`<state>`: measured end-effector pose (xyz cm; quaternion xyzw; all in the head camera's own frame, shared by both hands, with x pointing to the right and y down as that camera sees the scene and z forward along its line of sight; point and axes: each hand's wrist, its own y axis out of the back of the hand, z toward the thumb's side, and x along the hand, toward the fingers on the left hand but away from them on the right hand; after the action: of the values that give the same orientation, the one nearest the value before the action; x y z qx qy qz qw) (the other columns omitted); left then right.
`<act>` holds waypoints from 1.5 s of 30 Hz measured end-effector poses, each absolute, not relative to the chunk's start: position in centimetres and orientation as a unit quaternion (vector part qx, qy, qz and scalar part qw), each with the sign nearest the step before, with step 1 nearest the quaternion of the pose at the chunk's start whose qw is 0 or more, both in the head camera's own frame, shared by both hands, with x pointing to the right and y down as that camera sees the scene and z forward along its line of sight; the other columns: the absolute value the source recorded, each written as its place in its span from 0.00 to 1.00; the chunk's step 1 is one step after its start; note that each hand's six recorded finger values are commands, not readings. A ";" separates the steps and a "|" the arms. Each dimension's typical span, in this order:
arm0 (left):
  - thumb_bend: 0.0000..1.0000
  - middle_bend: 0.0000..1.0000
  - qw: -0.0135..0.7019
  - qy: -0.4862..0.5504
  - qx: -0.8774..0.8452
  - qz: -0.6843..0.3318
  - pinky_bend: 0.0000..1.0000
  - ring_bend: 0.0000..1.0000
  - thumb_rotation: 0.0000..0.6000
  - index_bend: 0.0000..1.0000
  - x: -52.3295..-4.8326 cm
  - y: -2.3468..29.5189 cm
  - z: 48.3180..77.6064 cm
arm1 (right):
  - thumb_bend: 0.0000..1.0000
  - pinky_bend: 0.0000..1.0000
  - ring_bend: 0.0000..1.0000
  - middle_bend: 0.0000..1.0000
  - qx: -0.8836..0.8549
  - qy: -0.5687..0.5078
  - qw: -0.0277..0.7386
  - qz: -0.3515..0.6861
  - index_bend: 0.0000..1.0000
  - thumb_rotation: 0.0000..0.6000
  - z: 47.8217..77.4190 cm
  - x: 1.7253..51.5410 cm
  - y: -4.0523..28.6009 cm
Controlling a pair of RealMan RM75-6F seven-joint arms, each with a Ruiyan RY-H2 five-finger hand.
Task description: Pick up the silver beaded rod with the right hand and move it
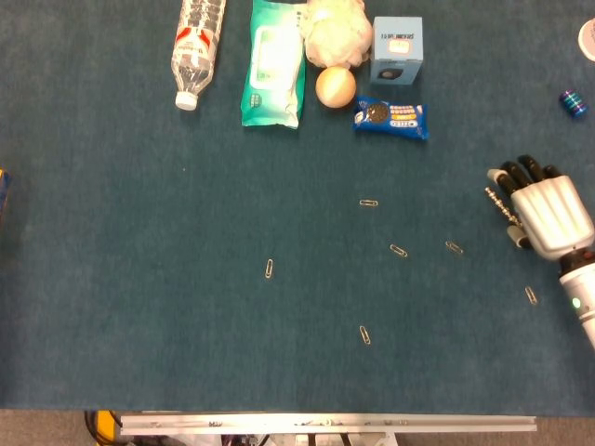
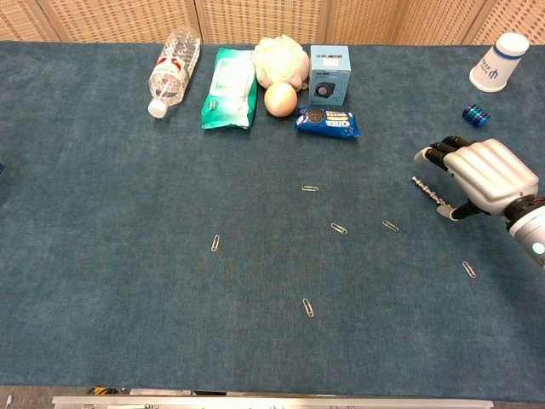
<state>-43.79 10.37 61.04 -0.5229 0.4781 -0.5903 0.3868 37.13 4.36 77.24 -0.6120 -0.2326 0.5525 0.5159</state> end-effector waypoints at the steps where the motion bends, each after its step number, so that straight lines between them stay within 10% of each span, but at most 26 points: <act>1: 0.42 0.35 0.387 0.478 -0.523 -0.590 0.41 0.25 1.00 0.35 -43.8 10.4 61.0 | 0.15 0.38 0.18 0.26 -0.610 -0.233 0.515 0.555 0.27 1.00 77.3 37.2 4.3; 45: 0.42 0.35 0.386 0.478 -0.521 -0.592 0.41 0.25 1.00 0.35 -43.9 10.4 61.0 | 0.15 0.37 0.17 0.26 -0.570 -0.254 0.520 0.584 0.27 1.00 77.0 39.4 2.4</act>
<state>-43.88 10.40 61.00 -0.5212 0.4784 -0.5922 0.3858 39.44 2.42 77.03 -0.5699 -0.2537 0.5835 0.5200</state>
